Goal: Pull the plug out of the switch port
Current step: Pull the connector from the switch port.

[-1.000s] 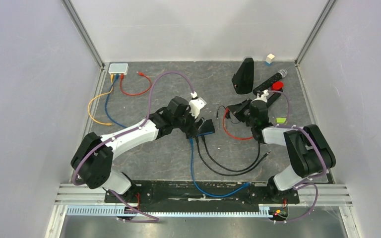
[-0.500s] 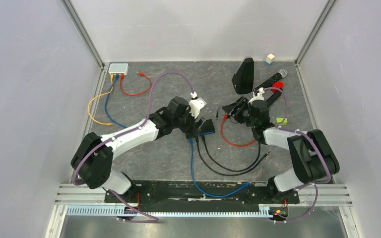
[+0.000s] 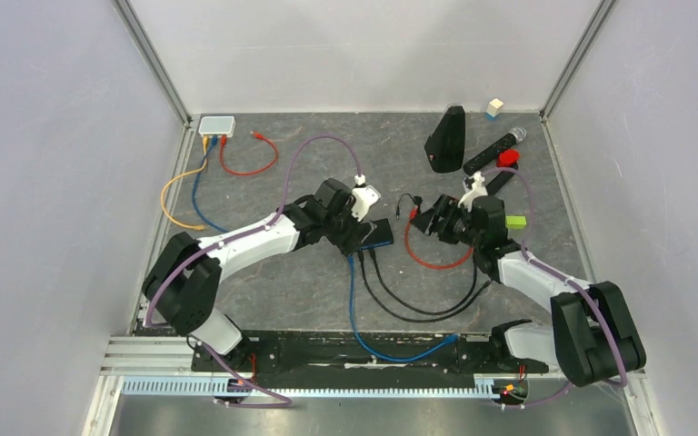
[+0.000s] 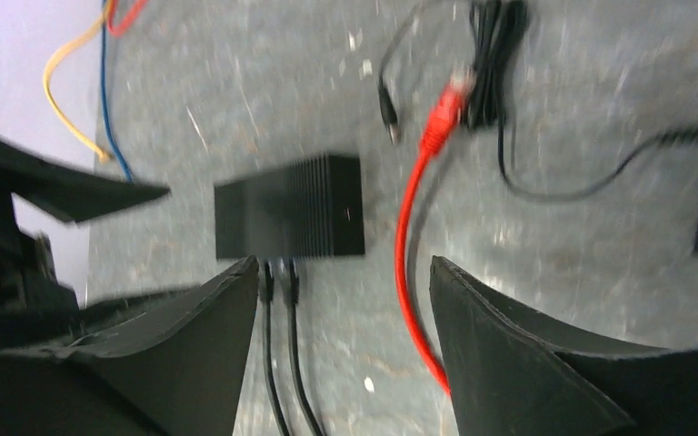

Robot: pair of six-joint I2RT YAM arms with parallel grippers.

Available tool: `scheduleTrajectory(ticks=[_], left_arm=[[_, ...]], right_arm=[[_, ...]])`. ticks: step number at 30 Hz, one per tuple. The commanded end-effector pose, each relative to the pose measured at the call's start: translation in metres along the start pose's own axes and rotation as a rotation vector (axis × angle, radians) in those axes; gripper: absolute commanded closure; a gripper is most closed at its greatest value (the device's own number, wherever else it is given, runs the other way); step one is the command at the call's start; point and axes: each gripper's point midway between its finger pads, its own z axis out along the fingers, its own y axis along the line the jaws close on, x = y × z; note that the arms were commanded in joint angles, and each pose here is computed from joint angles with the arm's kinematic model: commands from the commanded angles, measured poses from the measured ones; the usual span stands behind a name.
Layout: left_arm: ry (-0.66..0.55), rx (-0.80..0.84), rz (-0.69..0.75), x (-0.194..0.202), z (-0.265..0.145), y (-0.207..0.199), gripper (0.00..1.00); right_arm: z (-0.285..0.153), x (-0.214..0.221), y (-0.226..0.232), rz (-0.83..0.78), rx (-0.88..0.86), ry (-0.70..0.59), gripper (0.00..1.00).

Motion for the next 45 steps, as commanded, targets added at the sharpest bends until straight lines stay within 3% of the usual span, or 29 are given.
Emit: scheduleTrajectory(ticks=[1,12,22,39,45], left_arm=[[0.031,0.004,0.096,-0.014,0.006,0.007,0.11],[0.135,0.012,0.148,0.005,0.018,0.018,0.12],[0.235,0.161,0.194,0.005,0.032,0.012,0.1],[0.287,0.171,0.215,0.015,0.049,0.014,0.1],[0.31,0.172,0.216,0.022,0.049,0.014,0.17]], right_arm=[[-0.011,0.046,0.003,0.014,-0.079,0.15,0.29],[0.002,0.083,0.023,0.002,-0.159,0.319,0.29],[0.015,0.109,0.033,0.009,-0.171,0.42,0.29],[0.017,0.125,0.03,0.062,-0.186,0.46,0.3],[0.016,0.132,0.026,0.081,-0.185,0.475,0.3]])
